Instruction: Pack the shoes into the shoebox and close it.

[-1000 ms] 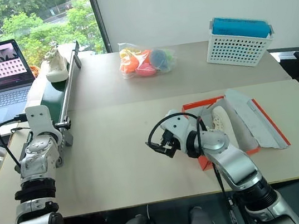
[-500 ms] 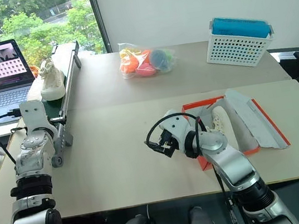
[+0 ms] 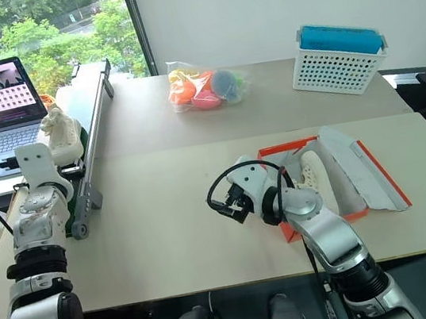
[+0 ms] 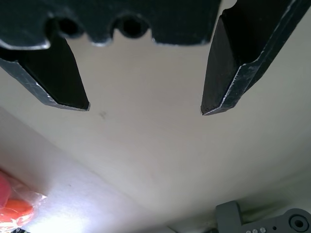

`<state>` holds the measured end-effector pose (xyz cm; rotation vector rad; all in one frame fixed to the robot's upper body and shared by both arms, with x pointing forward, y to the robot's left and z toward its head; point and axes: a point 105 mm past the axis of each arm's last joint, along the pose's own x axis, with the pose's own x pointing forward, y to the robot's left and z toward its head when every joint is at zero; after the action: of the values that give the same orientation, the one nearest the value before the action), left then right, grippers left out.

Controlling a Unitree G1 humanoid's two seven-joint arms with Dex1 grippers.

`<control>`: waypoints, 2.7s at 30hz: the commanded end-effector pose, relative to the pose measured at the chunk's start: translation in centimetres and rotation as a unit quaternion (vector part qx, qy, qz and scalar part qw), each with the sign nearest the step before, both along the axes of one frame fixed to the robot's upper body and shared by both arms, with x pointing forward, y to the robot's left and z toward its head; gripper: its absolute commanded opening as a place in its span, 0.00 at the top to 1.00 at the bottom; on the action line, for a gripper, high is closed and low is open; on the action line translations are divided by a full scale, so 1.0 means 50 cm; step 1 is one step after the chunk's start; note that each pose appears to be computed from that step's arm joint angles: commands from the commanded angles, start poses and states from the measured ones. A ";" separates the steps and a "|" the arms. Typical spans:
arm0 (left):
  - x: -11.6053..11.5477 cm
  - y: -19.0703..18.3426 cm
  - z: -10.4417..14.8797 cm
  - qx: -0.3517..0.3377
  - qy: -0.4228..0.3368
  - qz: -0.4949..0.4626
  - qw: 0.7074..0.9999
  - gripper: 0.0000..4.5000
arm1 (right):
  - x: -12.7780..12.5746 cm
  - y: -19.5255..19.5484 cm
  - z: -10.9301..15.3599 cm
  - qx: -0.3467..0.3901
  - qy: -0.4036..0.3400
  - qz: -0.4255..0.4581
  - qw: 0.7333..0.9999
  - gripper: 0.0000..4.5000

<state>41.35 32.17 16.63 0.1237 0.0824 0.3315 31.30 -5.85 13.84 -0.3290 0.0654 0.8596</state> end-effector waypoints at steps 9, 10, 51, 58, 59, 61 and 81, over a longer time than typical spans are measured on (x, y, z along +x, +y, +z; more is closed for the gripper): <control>0.007 -0.001 0.010 -0.038 0.001 0.003 0.999 0.00 | 0.000 -0.007 0.038 0.026 -0.022 -0.013 0.999 0.04; 0.007 -0.001 0.005 -0.042 0.007 0.003 0.999 0.00 | 0.000 -0.007 0.038 0.027 -0.022 -0.014 0.999 0.04; 0.011 -0.033 -0.031 -0.137 0.024 -0.001 0.990 0.97 | 0.011 -0.029 0.056 0.022 -0.033 -0.037 0.999 0.00; 0.012 -0.036 -0.019 -0.148 0.002 0.003 0.989 0.97 | 0.011 -0.030 0.051 0.014 -0.033 -0.037 0.999 0.00; 0.013 -0.038 -0.009 -0.151 -0.013 0.001 0.988 0.97 | 0.011 -0.030 0.051 0.014 -0.032 -0.037 0.999 0.00; 0.020 -0.071 0.063 -0.174 -0.102 -0.046 0.978 0.97 | 0.013 -0.031 0.049 0.011 -0.032 -0.039 0.999 0.00; -0.049 -0.425 0.132 -0.265 -0.099 -0.434 0.855 0.97 | 0.129 -0.144 0.123 0.270 0.174 -0.206 0.924 0.00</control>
<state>39.80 12.09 20.99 -0.4431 -0.0202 -0.5176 37.60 -11.60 18.83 0.2444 0.2063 0.5017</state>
